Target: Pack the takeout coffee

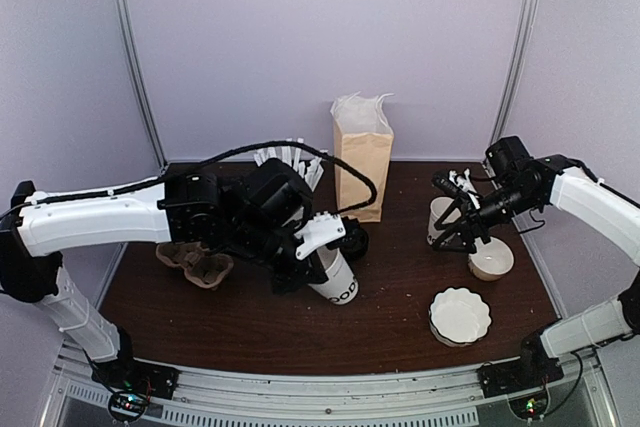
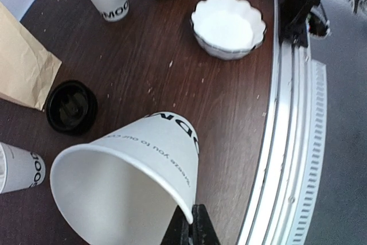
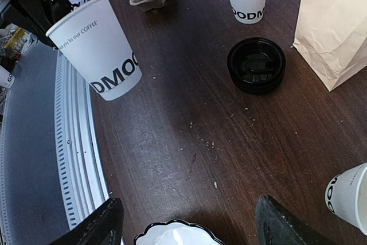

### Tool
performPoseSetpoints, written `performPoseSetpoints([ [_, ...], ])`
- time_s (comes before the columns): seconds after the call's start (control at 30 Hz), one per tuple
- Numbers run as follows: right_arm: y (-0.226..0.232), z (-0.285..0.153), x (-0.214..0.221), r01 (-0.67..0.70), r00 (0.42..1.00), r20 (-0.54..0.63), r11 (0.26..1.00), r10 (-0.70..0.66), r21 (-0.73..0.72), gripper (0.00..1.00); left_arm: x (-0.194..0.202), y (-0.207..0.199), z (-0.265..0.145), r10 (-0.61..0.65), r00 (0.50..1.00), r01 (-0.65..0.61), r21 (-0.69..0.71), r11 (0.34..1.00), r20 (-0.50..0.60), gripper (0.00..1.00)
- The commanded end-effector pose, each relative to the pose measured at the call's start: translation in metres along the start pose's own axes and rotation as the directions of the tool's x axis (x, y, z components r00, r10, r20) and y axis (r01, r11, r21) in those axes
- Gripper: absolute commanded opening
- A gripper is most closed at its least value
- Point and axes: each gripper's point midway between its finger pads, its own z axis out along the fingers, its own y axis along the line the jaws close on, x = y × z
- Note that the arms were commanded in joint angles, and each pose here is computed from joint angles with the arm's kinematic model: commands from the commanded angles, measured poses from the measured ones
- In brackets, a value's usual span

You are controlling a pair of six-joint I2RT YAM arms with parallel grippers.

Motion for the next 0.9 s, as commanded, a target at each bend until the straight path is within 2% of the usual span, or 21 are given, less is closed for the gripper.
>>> performPoseSetpoints([
  [0.0, -0.01, -0.007, -0.019, 0.026, 0.995, 0.093, 0.998, -0.031, 0.053, 0.82, 0.072, 0.023, 0.001, 0.085, 0.928, -0.146, -0.144, 0.979, -0.362, 0.0],
  [0.3, -0.01, -0.002, -0.008, 0.016, 0.996, 0.083, 0.999, -0.02, 0.052, 0.82, 0.073, 0.021, 0.037, 0.118, 0.912, -0.182, -0.13, 0.975, -0.393, 0.0],
  [0.6, -0.013, 0.003, -0.004, 0.005, 0.997, 0.072, 0.999, -0.009, 0.044, 0.81, 0.071, 0.01, 0.054, 0.17, 0.889, -0.229, -0.092, 0.969, -0.426, 0.0],
  [0.73, -0.014, 0.004, -0.003, 0.0, 0.998, 0.069, 0.999, -0.002, 0.038, 0.81, 0.069, 0.008, 0.056, 0.178, 0.887, -0.237, -0.09, 0.967, -0.427, 0.27],
  [0.87, -0.013, 0.004, -0.004, -0.003, 0.998, 0.069, 1.0, 0.001, 0.028, 0.81, 0.066, 0.009, 0.054, 0.18, 0.887, -0.246, -0.104, 0.964, -0.425, 0.37],
])
